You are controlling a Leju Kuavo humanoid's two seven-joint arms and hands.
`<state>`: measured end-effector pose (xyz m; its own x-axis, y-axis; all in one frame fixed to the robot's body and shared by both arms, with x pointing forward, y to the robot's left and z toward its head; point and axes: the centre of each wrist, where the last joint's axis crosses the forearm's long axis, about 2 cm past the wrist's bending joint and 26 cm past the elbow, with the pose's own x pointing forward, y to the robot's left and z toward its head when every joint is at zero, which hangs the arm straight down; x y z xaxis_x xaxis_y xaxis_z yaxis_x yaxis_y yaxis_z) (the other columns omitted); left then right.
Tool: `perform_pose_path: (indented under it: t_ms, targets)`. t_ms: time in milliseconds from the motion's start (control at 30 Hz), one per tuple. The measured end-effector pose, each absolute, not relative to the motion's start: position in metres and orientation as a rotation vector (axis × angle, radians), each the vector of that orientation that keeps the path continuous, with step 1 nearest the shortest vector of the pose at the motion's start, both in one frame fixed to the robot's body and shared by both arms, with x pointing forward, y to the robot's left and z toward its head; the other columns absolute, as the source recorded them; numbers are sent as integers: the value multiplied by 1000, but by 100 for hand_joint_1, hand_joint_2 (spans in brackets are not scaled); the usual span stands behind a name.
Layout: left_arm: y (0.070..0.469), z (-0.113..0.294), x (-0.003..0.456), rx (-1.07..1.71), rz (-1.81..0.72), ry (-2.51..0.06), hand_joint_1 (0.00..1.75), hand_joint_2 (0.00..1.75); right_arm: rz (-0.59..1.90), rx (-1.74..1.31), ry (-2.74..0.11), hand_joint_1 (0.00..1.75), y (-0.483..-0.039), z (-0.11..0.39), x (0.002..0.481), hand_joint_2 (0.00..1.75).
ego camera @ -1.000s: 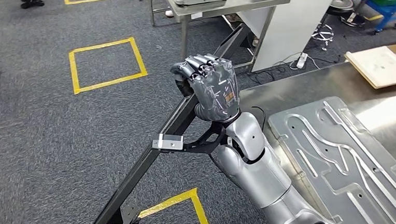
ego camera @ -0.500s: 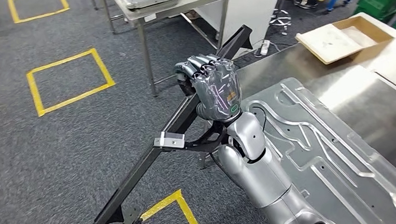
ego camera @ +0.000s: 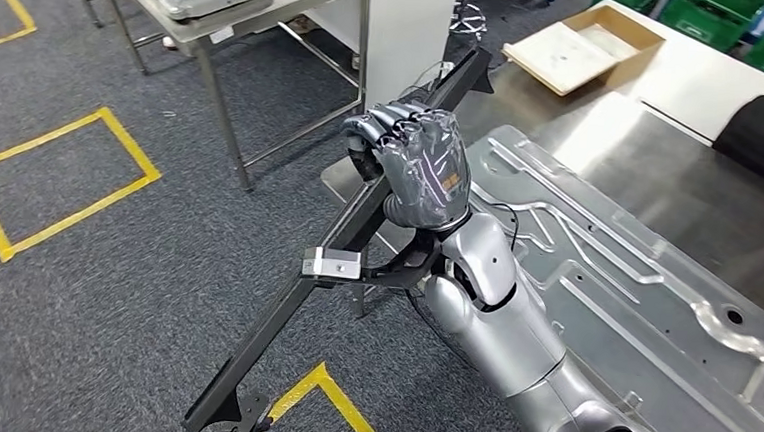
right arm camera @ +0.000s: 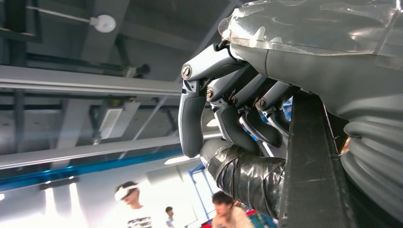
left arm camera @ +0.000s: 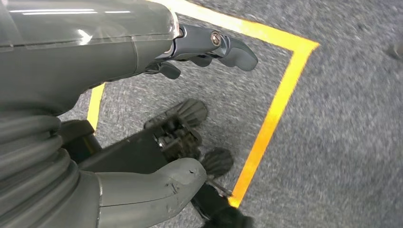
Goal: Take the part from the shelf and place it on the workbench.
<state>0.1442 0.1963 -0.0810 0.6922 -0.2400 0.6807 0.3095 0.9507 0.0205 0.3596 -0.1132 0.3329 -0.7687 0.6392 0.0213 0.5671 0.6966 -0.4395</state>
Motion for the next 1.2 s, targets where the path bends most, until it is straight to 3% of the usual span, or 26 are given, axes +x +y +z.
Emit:
perform_pose_path:
  t_ms: [1200]
  targets:
    - [199,-80,148,-100,-309,-763,0,175,585,-1009,-2709,175,-122,331,364,175]
